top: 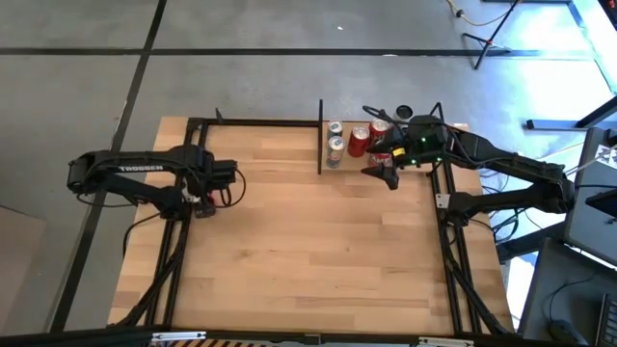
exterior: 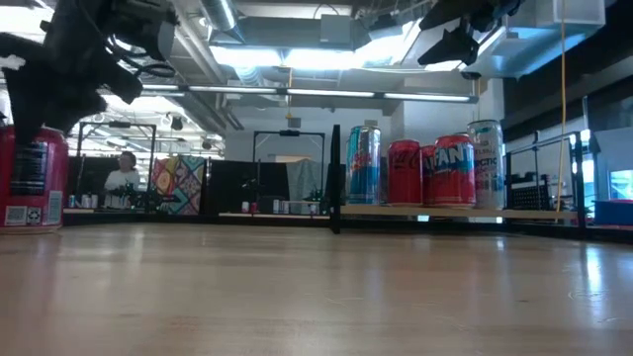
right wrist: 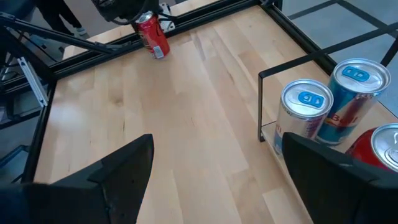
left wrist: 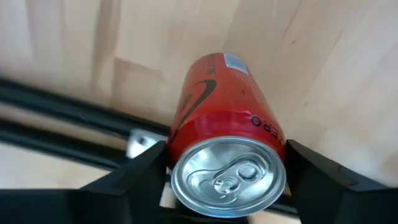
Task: Place canned beverage on shelf
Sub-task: Put the red-black soda can on the shelf aligned with the other red-black soda can
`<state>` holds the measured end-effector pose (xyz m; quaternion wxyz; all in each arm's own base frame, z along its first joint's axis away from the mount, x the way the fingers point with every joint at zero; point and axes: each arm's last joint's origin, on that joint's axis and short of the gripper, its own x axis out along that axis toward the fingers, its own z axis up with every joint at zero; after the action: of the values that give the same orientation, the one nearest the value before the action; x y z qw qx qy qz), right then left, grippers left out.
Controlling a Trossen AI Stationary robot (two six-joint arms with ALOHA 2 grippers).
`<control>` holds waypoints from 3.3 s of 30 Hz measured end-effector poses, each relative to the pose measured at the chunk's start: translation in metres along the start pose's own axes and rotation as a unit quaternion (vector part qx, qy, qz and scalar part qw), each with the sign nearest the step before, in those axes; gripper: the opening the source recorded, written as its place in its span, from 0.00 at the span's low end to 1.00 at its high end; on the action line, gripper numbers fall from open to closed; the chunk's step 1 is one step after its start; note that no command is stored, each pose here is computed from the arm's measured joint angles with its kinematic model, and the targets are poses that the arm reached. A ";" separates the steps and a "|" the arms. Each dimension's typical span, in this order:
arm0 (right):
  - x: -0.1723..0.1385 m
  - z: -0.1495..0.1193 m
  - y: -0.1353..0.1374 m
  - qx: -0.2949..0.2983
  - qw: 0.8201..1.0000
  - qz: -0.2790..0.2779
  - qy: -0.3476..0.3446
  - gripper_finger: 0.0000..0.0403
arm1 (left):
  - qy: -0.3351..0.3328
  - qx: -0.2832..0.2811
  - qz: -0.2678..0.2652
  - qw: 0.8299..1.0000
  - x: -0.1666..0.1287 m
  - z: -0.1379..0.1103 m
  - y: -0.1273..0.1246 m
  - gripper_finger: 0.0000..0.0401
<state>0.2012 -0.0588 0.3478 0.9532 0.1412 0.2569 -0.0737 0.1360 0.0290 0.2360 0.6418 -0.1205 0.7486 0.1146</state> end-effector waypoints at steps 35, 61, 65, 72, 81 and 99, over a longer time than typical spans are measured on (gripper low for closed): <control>0.002 -0.029 0.060 -0.085 0.987 0.089 0.099 0.85 | -0.006 -0.547 -0.131 0.827 -0.020 0.106 -0.095 0.69; 0.082 -0.034 0.124 -0.008 0.995 0.096 0.034 0.85 | -0.235 -0.101 -0.154 0.954 -0.057 0.002 -0.125 0.82; 0.128 -0.036 0.141 0.013 0.996 0.085 0.008 0.85 | -0.291 -0.061 -0.164 0.941 -0.033 -0.018 -0.120 0.81; 0.196 -0.020 0.162 0.007 0.997 0.063 0.033 0.85 | -0.368 -0.034 -0.176 0.912 0.017 -0.028 -0.114 0.81; 0.266 0.007 0.179 -0.028 0.999 0.035 0.015 0.85 | -0.422 0.029 -0.173 0.890 0.060 -0.021 -0.115 0.81; 0.338 -0.026 0.171 -0.029 1.000 0.007 -0.006 0.85 | -0.421 0.035 -0.157 0.893 0.068 -0.022 -0.112 0.81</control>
<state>0.5154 0.0886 0.1933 0.9590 0.1152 0.2520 -0.0603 0.1425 -0.0860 0.1699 0.9103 -0.1544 0.3832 0.0266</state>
